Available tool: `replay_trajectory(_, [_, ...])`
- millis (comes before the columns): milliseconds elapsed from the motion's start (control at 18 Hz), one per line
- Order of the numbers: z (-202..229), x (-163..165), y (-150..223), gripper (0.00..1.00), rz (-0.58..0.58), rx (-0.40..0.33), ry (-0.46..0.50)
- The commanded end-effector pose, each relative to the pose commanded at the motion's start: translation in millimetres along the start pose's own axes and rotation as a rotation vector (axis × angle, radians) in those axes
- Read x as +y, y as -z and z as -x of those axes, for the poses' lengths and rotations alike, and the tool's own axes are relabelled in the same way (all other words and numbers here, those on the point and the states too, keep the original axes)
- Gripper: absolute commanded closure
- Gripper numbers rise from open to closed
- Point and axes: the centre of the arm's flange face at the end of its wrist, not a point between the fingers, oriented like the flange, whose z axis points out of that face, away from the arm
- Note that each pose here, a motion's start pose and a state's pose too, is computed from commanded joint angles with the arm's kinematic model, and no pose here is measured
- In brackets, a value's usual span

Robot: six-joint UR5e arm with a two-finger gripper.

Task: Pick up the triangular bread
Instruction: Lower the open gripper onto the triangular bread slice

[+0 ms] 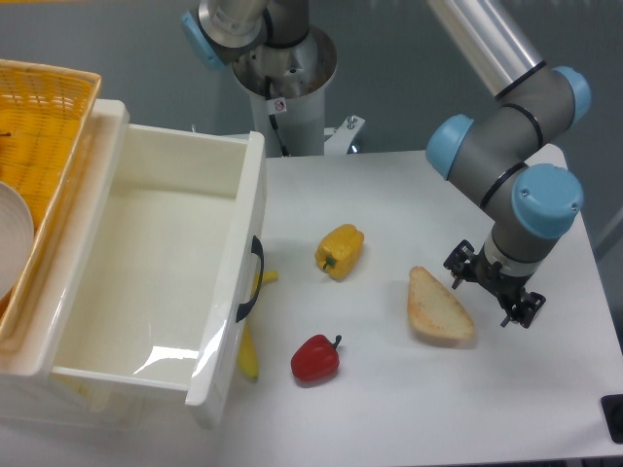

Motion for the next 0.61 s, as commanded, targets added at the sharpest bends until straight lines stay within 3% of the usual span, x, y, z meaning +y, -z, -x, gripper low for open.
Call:
replay_trajectory(278, [-14.5,4.4,-25.3,0.0,-0.031,-0.014,0.01])
replay_trajectory(611, [-15.4,21.8,-39.7,0.0,-0.235,0.044,0.068])
